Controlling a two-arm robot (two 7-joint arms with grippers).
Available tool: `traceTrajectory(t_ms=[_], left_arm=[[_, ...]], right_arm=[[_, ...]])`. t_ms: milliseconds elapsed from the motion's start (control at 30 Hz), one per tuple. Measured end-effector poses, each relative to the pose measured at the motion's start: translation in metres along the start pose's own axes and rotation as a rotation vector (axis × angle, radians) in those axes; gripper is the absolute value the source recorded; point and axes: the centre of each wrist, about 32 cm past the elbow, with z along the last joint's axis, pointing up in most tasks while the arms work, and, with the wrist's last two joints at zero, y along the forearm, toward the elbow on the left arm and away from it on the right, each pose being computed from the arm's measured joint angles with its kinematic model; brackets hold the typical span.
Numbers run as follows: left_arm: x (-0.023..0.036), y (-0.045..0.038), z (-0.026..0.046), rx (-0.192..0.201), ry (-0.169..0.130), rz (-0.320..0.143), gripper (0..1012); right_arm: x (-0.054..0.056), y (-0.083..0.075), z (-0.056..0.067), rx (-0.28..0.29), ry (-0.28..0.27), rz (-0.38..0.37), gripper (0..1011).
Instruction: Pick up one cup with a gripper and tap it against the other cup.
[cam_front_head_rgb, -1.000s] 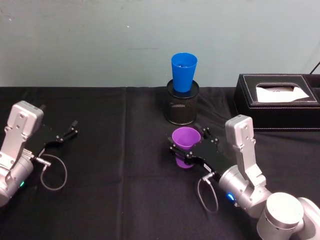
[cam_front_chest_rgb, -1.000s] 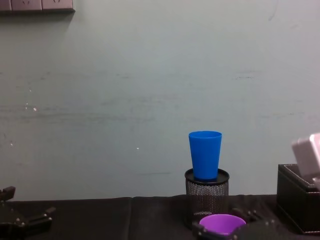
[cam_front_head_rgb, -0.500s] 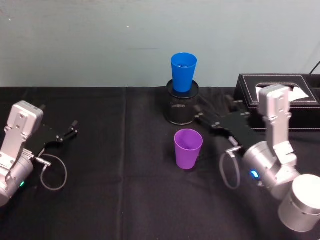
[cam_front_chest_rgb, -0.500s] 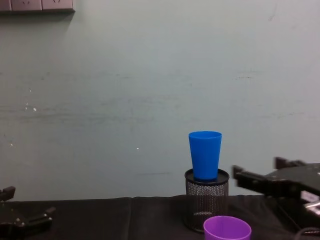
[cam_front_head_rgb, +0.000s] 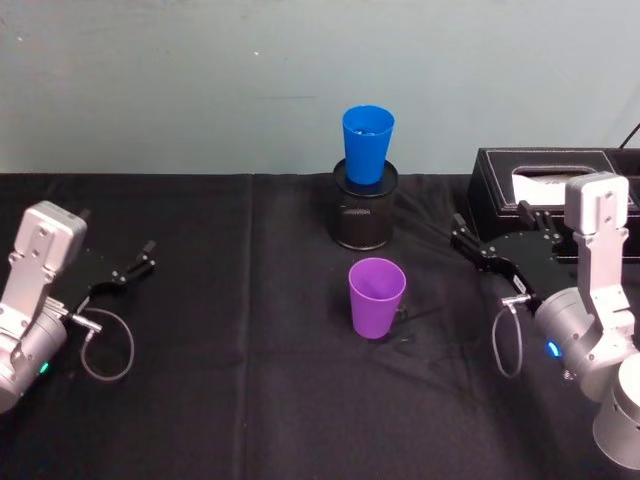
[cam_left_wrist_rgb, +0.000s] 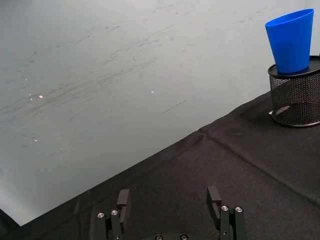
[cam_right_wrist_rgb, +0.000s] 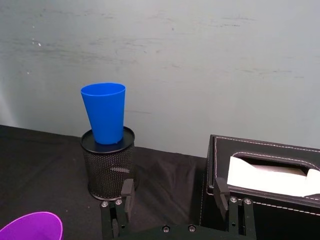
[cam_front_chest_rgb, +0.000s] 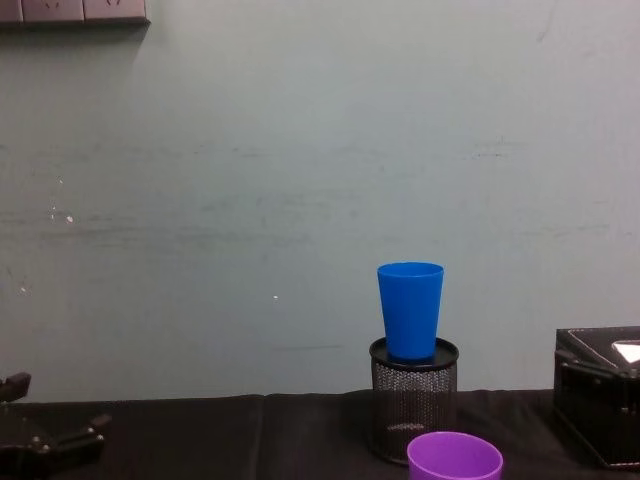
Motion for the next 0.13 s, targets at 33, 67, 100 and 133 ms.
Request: traceTrajectory(t_ms=[33, 67, 100, 133], left_arm=[[0.0000, 0.0000, 0.0000, 0.000, 0.000, 0.000, 1000], [0.0000, 0.0000, 0.0000, 0.000, 0.000, 0.000, 1000], [0.0000, 0.0000, 0.0000, 0.000, 0.000, 0.000, 1000], [0.0000, 0.0000, 0.0000, 0.000, 0.000, 0.000, 1000]], right_arm=[[0.0000, 0.0000, 0.0001, 0.000, 0.000, 0.000, 1004], [-0.0001, 0.0000, 0.0003, 0.001, 0.000, 0.001, 1004], [-0.0001, 0.0000, 0.0003, 0.001, 0.000, 0.001, 1004], [-0.0001, 0.0000, 0.0005, 0.001, 0.000, 0.001, 1004]])
